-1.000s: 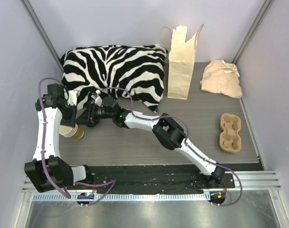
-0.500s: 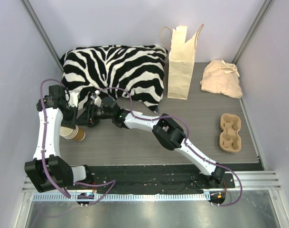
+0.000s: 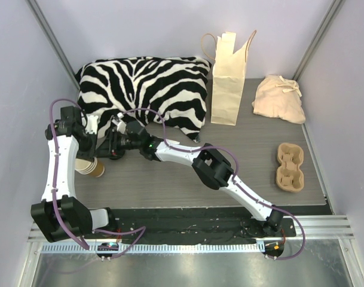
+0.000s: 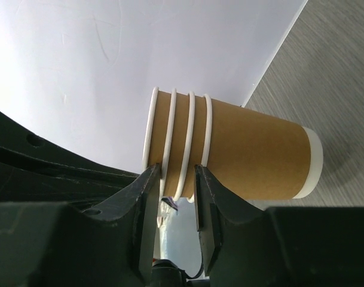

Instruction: Pack the takeout coffee

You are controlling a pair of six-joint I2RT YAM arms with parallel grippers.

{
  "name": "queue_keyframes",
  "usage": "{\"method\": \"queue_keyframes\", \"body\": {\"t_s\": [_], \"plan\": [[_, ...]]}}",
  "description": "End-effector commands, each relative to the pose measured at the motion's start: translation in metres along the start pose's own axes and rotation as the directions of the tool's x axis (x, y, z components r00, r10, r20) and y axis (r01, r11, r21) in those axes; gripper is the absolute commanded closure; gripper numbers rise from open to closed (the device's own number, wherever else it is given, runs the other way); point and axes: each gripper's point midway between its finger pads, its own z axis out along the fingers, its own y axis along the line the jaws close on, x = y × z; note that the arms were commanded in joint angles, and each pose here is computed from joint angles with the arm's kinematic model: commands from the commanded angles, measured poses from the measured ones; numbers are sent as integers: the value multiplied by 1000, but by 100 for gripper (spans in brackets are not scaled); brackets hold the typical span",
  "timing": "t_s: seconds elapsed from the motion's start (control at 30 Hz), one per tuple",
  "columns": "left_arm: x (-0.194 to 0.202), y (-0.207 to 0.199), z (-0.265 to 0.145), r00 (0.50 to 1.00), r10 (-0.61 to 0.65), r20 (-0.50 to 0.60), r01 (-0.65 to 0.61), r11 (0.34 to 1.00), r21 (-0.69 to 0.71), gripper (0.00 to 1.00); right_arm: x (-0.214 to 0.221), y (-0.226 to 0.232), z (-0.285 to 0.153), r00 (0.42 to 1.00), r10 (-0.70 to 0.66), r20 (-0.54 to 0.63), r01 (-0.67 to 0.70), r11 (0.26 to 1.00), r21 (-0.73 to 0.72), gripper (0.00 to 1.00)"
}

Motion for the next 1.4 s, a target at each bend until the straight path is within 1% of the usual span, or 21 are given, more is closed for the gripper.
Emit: {"method": "queue_keyframes", "body": {"t_s": [0.0, 0.4, 0.67, 0.77, 0.8, 0.87, 0.97, 1.1, 1.13, 1.2, 1.27, 1.3, 1.33, 1.37], "plan": [[-21, -1, -22, 994, 6, 113, -6, 1000, -3, 100, 5, 9, 8, 995, -97, -2, 97, 995, 7, 65], [-25, 4, -30, 990, 13, 137, -8, 999, -31, 100, 7, -13, 9, 989, -147, -11, 147, 985, 89, 66], [-26, 8, -32, 989, 31, 143, -23, 998, -57, 100, 7, -14, 9, 987, -160, -11, 161, 983, 93, 66], [-25, 8, -34, 989, 38, 145, -29, 998, -58, 100, 6, -5, 8, 986, -167, -13, 168, 983, 73, 66], [-27, 15, -39, 987, 41, 153, -27, 995, -94, 100, 4, 0, 8, 984, -178, -12, 178, 982, 60, 66], [-28, 17, -44, 987, 47, 154, -31, 994, -108, 100, 1, 15, 6, 980, -199, 1, 199, 979, 40, 64], [-29, 23, -58, 985, 67, 160, -45, 989, -138, 100, -7, 36, 4, 969, -248, 25, 247, 969, 12, 63], [-31, 30, -78, 978, 116, 173, -84, 979, -183, 100, -14, 48, 2, 960, -275, 42, 275, 961, 7, 62], [-34, 32, -84, 974, 127, 190, -88, 976, -198, 100, -17, 48, 1, 959, -279, 48, 278, 960, 10, 61], [-41, 35, -96, 966, 142, 218, -94, 971, -219, 100, -22, 53, -4, 958, -283, 53, 283, 959, 8, 59], [-47, 35, -103, 962, 154, 227, -105, 971, -216, 100, -28, 57, -10, 955, -291, 51, 291, 957, 0, 54], [-55, 36, -115, 952, 159, 262, -101, 970, -223, 100, -43, 67, -20, 950, -304, 73, 305, 952, -6, 52], [-57, 35, -116, 955, 164, 249, -111, 971, -213, 100, -50, 70, -25, 947, -311, 79, 312, 950, -8, 47], [-61, 32, -119, 950, 173, 260, -122, 972, -199, 100, -54, 76, -30, 944, -319, 81, 322, 946, -23, 44]]}}
